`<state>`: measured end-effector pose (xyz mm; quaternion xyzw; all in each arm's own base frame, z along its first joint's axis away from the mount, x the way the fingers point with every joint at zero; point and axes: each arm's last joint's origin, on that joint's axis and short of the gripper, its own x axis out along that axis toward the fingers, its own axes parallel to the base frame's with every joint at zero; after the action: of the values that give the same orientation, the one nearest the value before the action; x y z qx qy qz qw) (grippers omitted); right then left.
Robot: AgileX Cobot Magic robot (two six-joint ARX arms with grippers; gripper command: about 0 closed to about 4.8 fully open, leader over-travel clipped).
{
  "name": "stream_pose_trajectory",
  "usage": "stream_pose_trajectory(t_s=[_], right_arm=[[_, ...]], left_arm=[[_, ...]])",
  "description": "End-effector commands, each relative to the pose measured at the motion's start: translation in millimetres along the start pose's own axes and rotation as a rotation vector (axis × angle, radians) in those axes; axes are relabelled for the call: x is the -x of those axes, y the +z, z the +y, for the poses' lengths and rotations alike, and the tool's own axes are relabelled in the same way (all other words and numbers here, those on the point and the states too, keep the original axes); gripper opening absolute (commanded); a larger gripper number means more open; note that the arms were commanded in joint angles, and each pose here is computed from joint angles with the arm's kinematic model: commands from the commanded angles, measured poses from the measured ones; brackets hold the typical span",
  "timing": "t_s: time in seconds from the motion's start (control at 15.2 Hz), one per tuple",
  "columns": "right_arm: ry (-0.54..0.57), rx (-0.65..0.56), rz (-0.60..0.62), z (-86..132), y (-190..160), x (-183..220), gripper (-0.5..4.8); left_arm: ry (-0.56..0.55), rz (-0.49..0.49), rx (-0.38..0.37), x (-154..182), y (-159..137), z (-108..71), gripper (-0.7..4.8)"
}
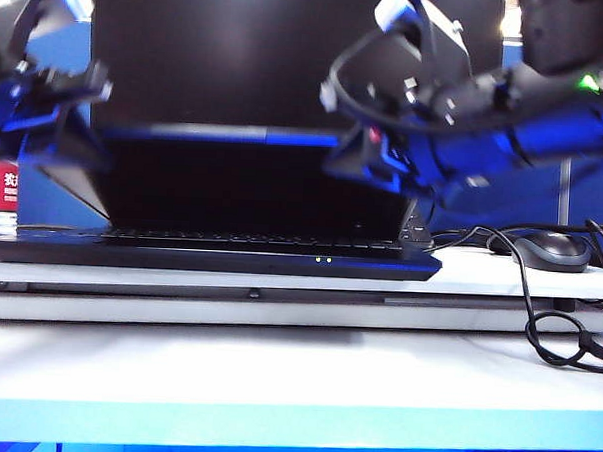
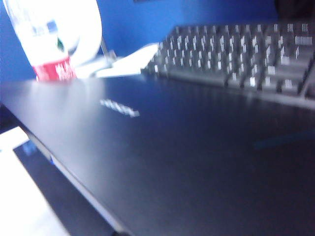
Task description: Open the lid of the black laptop.
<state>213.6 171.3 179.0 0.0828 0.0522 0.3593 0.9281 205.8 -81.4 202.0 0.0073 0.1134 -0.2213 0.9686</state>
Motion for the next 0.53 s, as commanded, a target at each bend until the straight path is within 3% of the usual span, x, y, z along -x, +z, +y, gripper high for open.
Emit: stream_pose_trajectory(t_s=[0.07,0.53], right_arm=[[-0.008,0.015,-0.108,-2.3,26.2,-10.9,-0.04],[-0.019,0.037,-0.184,-11.0,55.6,-23.8,-0.04]], left_arm=[[0.028,-0.11,-0.044,-2.4,28.2,1.9,-0.05],[0.074,-0.196,-0.082,-4.2,59.3,6.1,-0.05]])
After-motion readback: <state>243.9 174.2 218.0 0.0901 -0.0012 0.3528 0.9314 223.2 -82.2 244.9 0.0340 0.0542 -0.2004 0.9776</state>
